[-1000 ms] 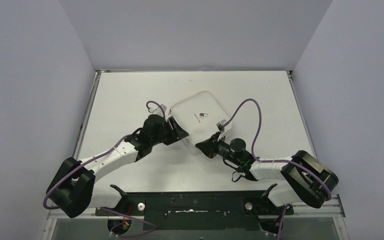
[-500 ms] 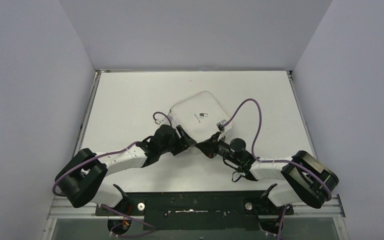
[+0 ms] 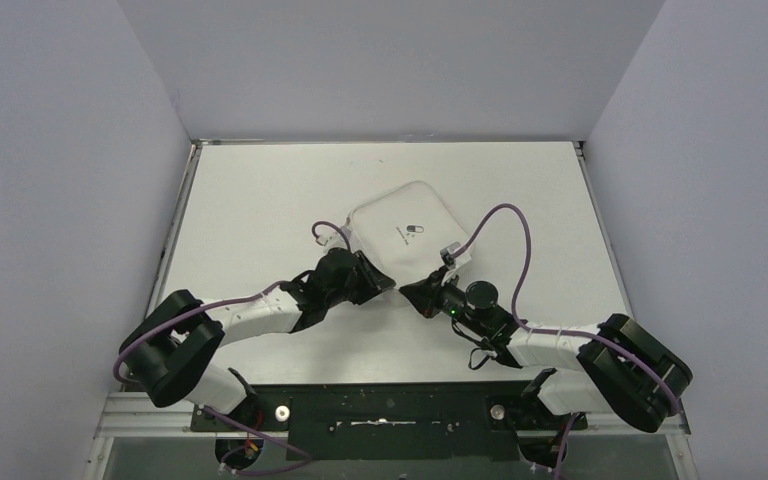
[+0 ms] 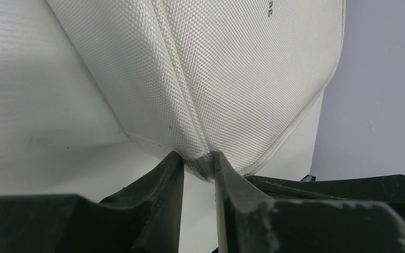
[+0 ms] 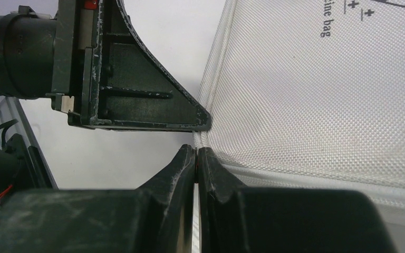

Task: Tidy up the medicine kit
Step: Zip the medicine box at the center of the board.

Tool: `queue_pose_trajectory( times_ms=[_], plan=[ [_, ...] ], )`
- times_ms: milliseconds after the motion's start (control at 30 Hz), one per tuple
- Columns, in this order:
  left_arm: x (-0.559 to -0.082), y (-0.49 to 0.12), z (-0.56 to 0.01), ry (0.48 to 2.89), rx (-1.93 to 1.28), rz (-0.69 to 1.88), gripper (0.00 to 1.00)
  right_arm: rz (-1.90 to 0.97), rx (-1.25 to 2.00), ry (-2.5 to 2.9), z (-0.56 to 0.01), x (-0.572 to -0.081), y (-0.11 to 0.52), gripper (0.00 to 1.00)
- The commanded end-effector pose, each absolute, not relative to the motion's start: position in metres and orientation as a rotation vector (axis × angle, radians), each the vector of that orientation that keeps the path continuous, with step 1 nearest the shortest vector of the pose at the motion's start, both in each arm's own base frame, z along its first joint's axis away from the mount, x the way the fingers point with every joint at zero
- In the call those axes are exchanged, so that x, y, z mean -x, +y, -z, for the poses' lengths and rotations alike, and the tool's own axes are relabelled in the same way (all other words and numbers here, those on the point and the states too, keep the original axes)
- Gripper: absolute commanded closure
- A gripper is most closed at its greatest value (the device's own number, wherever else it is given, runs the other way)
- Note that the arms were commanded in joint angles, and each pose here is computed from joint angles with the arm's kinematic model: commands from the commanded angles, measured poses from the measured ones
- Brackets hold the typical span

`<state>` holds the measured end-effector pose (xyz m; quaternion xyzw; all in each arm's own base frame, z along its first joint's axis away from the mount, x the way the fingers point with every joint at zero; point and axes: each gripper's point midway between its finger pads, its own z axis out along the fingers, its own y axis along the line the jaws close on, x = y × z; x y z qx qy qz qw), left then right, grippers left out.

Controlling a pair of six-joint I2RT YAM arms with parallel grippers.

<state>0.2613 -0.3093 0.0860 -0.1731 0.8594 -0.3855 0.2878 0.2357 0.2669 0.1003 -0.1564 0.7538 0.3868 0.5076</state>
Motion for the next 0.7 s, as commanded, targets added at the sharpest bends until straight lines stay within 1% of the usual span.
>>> queue_pose_trajectory(
  times_ms=[0, 200, 267, 300, 367, 467, 500, 600, 667],
  plan=[
    [-0.29, -0.285, -0.075, 2.246, 0.476, 0.886, 0.83, -0.782, 0.431, 1.99, -0.043, -0.222, 0.239, 1.0],
    [-0.3, -0.284, -0.072, 2.258, 0.441, 0.837, 0.82, -0.783, 0.423, 1.982, -0.042, -0.223, 0.239, 1.0],
    [-0.301, -0.289, -0.075, 2.261, 0.433, 0.876, 0.79, -0.787, 0.441, 1.957, -0.046, -0.224, 0.241, 1.0],
    [-0.303, -0.293, -0.081, 2.255, 0.423, 0.894, 0.78, -0.784, 0.453, 1.944, -0.048, -0.226, 0.242, 1.0],
    [-0.304, -0.298, -0.091, 2.246, 0.402, 0.89, 0.71, -0.785, 0.475, 1.921, -0.054, -0.23, 0.247, 1.0],
    [-0.304, -0.303, -0.094, 2.252, 0.421, 0.911, 0.6, -0.8, 0.495, 1.875, -0.067, -0.237, 0.256, 1.0],
    [-0.303, -0.306, -0.094, 2.258, 0.435, 0.934, 0.59, -0.798, 0.498, 1.869, -0.069, -0.238, 0.257, 1.0],
    [-0.299, -0.313, -0.086, 2.282, 0.455, 0.959, 0.59, -0.788, 0.508, 1.851, -0.071, -0.242, 0.259, 1.0],
    [-0.297, -0.315, -0.078, 2.301, 0.459, 0.949, 0.65, -0.786, 0.504, 1.852, -0.07, -0.244, 0.259, 1.0]
  ],
)
